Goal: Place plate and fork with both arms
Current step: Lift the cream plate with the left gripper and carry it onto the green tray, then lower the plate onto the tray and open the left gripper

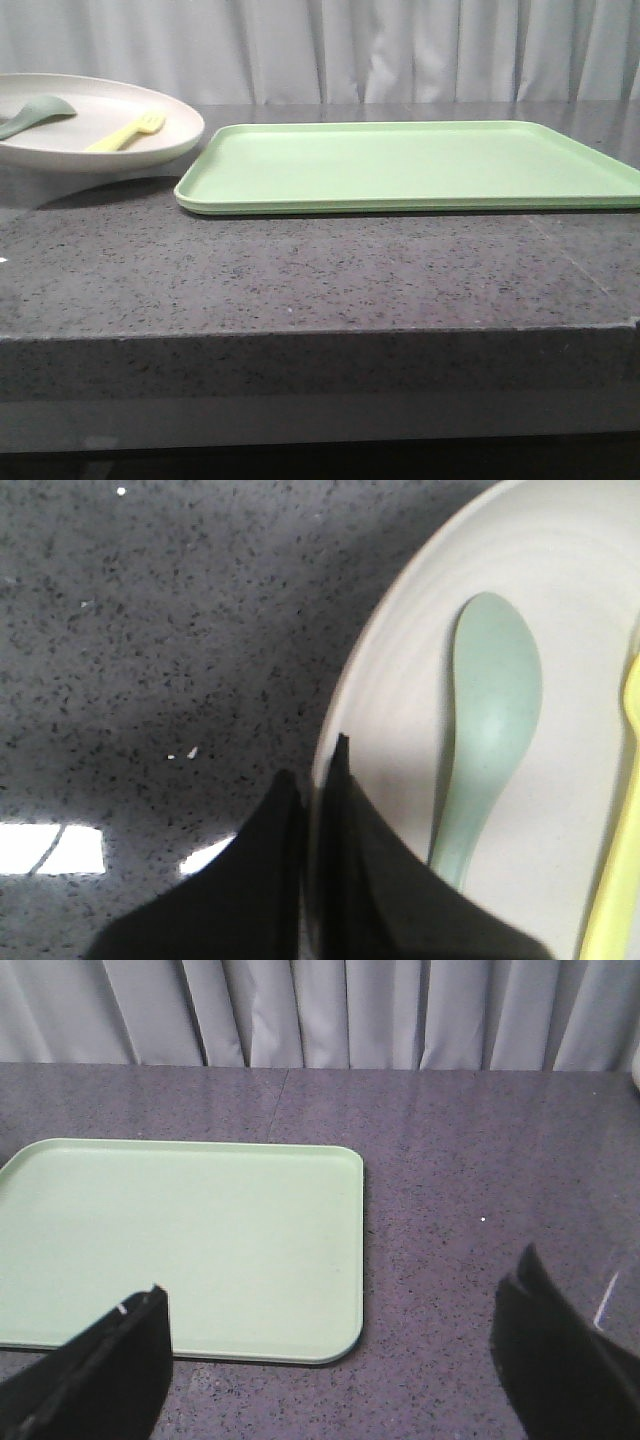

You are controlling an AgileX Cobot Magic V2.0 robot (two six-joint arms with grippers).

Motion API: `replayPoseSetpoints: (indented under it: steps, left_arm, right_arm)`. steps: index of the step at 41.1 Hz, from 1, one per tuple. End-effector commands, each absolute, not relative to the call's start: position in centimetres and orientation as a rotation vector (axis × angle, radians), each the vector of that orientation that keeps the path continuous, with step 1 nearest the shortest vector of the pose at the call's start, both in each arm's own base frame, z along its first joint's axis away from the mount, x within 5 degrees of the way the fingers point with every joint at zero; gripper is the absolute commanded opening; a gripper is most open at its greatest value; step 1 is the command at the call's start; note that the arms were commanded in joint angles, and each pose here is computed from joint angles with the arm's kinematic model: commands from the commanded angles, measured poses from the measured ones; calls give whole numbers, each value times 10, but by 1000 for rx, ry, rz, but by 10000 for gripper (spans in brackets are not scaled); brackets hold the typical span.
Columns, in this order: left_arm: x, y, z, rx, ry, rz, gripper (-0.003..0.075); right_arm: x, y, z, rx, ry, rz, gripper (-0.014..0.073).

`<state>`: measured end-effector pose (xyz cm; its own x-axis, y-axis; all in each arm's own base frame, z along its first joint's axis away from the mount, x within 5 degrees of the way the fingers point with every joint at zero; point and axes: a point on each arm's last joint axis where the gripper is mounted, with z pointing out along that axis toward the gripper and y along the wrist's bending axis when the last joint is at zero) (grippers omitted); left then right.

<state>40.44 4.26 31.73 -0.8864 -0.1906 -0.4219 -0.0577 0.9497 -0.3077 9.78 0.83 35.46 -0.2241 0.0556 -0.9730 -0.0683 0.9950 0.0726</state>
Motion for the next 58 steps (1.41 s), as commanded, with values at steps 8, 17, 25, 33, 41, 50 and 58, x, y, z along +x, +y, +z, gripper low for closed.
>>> replayPoseSetpoints:
  steps: [8, 17, 25, 33, 41, 50, 58]
  left_arm:
    - [398, 26, 357, -192, 2491, -611, -18]
    - [400, -9, 359, -124, 2489, -681, -18]
    - [403, -57, 359, -90, 2469, -743, -18]
    - [403, -105, 353, -45, 2466, -806, -18]
    - [405, -153, 337, -24, 2468, -878, -18]
    - [408, -194, 320, -31, 2437, -968, -18]
    - [412, -216, 310, -2, 2451, -999, -18]
  right_arm:
    - [99, 8, 373, -8, 1682, 112, 655]
    - [99, 8, 373, -8, 1681, 112, 655]
    - [99, 8, 373, -8, 1680, 112, 655]
    - [99, 8, 373, -8, 1680, 112, 655]
    - [99, 8, 373, -8, 1680, 112, 655]
    - [99, 8, 373, -9, 1681, 113, 655]
    - [99, 8, 373, -11, 1681, 115, 655]
